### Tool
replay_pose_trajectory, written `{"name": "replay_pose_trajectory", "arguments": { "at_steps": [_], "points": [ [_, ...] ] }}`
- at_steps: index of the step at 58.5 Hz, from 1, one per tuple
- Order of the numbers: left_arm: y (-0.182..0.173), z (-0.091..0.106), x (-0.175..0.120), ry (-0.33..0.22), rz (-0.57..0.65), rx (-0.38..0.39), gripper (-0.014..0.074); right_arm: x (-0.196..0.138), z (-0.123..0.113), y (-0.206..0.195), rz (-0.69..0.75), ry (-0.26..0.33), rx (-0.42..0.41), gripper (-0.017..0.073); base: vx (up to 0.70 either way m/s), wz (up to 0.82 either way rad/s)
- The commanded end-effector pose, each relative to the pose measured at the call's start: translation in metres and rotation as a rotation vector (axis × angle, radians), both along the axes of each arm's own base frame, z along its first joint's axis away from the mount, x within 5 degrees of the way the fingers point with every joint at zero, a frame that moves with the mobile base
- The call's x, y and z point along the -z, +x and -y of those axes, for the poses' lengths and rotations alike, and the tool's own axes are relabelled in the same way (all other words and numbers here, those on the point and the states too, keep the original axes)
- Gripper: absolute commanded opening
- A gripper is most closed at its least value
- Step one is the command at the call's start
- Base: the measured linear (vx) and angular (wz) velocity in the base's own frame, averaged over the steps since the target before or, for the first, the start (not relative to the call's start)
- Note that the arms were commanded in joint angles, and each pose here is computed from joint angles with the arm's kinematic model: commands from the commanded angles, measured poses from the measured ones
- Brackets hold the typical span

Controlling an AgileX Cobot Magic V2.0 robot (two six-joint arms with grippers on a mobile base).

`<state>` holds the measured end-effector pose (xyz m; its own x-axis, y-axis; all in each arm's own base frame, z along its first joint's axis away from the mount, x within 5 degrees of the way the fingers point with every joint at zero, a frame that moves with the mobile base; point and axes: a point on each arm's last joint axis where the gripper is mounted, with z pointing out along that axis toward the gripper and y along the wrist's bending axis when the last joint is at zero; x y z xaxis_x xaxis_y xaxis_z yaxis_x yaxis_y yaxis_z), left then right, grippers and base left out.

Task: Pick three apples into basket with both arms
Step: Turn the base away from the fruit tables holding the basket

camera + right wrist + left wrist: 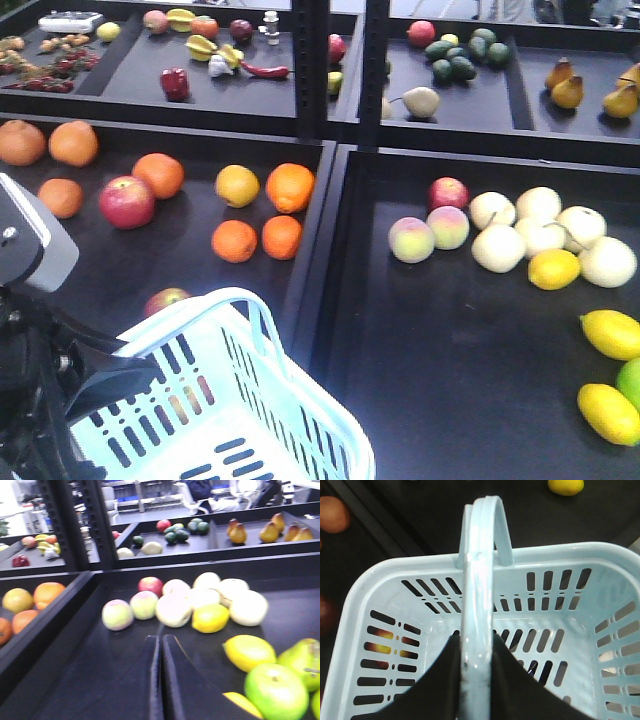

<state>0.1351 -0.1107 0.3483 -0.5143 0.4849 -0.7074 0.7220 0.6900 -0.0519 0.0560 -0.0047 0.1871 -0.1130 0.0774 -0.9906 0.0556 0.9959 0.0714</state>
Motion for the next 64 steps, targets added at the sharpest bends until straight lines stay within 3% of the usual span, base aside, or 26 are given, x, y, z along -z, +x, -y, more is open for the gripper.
{"name": "replay_pose_trajectory", "arguments": {
  "at_steps": [1,64],
  "points": [
    [0.0006,0.0018,-0.0169,-0.095,0.08,-0.022,-0.0006,-0.0031,-0.0016,0.0002,0.069,-0.025,-0.018,-0.0008,-0.07,0.28],
    [0.0006,0.0018,-0.0169,-0.095,0.08,-0.022,-0.0006,-0.0029,-0.0015,0.0002,0.067,-0.025,-0.017,-0.0008,-0.12,0.43]
  ]
}}
